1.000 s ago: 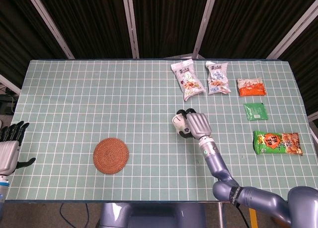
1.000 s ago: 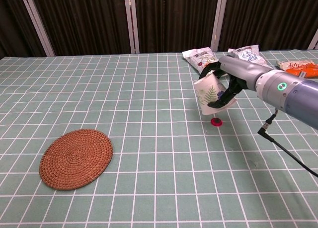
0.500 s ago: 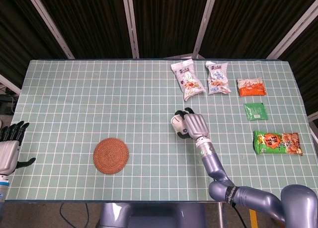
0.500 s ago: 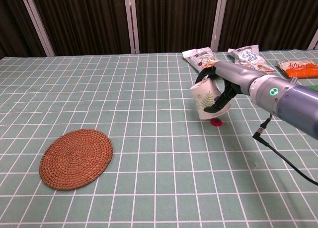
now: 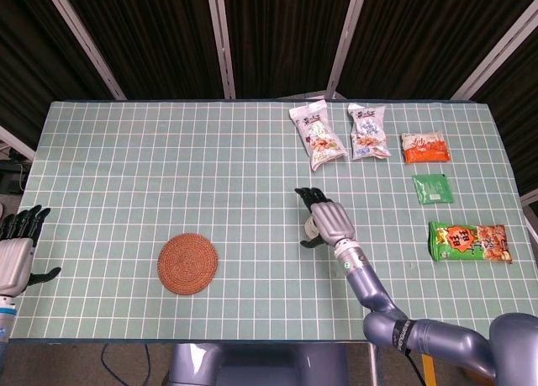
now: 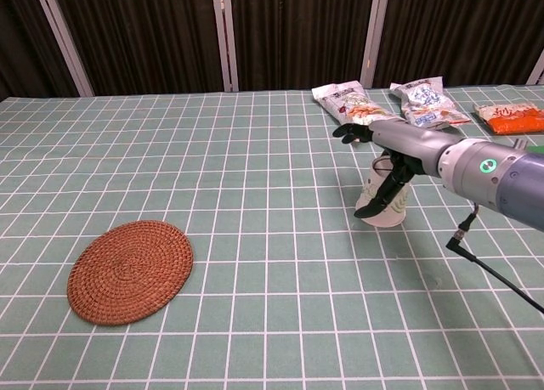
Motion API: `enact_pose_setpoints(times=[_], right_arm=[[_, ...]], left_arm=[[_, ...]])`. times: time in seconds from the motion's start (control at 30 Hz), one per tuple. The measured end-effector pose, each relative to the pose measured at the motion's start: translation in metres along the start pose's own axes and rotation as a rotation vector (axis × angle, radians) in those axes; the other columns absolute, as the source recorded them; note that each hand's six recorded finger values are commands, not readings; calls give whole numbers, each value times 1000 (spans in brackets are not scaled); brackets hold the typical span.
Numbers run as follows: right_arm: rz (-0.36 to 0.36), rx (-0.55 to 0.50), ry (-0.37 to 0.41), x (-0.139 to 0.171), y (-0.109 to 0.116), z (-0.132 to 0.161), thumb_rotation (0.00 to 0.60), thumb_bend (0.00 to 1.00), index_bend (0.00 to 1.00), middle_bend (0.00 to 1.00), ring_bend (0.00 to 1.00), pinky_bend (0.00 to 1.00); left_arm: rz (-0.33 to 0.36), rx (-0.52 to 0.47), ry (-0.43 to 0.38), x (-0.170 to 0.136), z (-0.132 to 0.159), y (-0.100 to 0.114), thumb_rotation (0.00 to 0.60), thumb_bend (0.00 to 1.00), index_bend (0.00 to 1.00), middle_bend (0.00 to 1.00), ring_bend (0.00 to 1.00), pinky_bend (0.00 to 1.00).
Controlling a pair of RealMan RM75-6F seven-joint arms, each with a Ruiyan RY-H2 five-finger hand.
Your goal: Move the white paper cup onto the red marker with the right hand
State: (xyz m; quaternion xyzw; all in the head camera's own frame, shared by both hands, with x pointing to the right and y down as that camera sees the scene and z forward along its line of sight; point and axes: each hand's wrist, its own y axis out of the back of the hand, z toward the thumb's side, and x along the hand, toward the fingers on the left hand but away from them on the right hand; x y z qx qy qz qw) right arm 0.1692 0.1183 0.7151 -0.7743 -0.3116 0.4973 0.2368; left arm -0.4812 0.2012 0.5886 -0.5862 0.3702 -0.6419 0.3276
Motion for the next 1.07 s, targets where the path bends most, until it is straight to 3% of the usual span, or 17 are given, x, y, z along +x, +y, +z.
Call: enact_pose_setpoints(times=[0.3, 0.53, 0.77, 0.9, 1.07], right_arm=[[-35, 1, 54, 20, 13, 7, 600, 0, 0, 0, 0, 35], [-151, 55, 106, 49, 55, -4, 600, 0, 0, 0, 0, 0], [-330, 177, 100, 105, 104, -52, 600, 0, 0, 0, 0, 0], [-375, 277, 47, 143, 120, -88, 600, 0, 0, 0, 0, 0], [-404, 351, -23, 178, 124, -118, 600, 0, 0, 0, 0, 0]], left_arm=[[6, -6, -11, -2, 3, 2, 600, 0, 0, 0, 0, 0], [30, -20, -39, -7, 7, 10, 600, 0, 0, 0, 0, 0], [85, -16, -59, -13, 10, 21, 600, 0, 0, 0, 0, 0], [133, -13, -62, -17, 9, 29, 600, 0, 0, 0, 0, 0], [173, -30, -67, -21, 6, 35, 600, 0, 0, 0, 0, 0]])
